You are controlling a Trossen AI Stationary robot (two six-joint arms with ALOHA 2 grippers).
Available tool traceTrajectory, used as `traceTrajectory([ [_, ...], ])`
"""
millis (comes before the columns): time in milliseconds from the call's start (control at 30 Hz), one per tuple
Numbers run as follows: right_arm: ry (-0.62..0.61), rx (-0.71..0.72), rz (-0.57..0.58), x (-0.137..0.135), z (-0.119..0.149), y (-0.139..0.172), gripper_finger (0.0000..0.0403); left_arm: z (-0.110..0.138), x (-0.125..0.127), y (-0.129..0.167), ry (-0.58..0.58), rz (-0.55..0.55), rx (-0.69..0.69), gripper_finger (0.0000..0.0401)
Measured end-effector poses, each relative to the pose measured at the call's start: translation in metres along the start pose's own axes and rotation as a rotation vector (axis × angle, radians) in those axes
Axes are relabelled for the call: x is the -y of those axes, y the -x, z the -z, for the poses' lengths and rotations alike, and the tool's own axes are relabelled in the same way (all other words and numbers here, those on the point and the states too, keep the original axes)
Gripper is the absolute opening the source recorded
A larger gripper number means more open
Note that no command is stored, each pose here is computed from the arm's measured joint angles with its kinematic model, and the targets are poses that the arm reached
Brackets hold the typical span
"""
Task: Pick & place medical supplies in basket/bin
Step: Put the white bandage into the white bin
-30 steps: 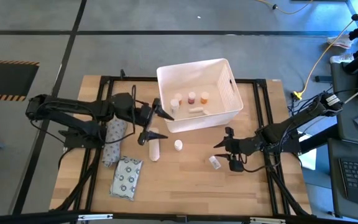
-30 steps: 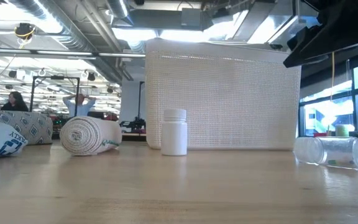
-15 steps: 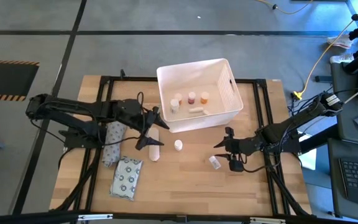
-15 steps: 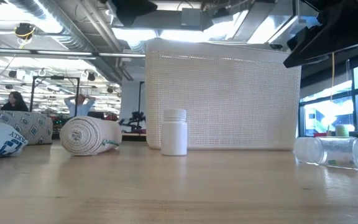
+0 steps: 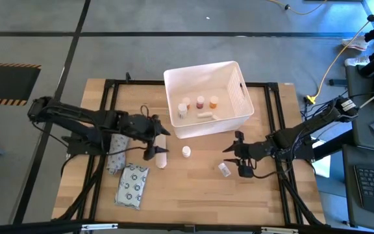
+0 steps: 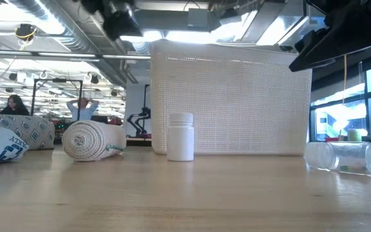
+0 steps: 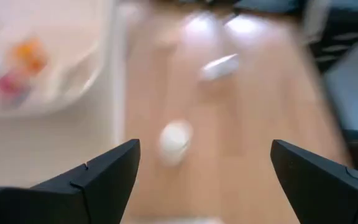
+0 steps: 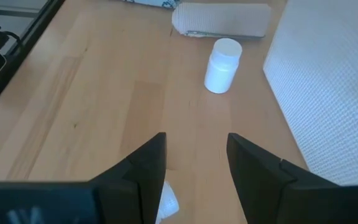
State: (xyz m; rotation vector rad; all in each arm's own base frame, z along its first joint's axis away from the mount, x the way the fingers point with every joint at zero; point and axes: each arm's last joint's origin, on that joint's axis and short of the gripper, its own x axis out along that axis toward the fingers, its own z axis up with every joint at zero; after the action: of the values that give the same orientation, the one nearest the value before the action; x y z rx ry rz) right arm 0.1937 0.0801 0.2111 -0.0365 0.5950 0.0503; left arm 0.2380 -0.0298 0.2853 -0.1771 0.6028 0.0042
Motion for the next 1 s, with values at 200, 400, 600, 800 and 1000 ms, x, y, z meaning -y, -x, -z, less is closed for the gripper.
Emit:
traceTrajectory([
  [200,-0.007,-0.001,0.012,0.003,0.0,-0.001,0.0171,0.023,0.002,0.002,0.245,-0.289,-0.11,0.0352],
  [400,-0.013,-0.001,0.028,0.007,-0.001,-0.002,0.0171,0.032,-0.001,-0.019,0.48,-0.393,-0.147,0.0352],
  [600,0.003,-0.003,0.039,0.009,-0.001,-0.003,0.0171,0.047,-0.013,-0.048,0.685,-0.427,-0.311,0.0352],
  [800,0.009,-0.012,0.041,0.01,-0.001,-0.003,0.0171,0.062,-0.024,-0.062,0.82,-0.503,-0.462,0.0352],
  [1000,0.056,-0.023,0.043,0.01,0.0,-0.003,0.0171,0.064,-0.026,-0.079,0.862,-0.457,-0.474,0.0352],
])
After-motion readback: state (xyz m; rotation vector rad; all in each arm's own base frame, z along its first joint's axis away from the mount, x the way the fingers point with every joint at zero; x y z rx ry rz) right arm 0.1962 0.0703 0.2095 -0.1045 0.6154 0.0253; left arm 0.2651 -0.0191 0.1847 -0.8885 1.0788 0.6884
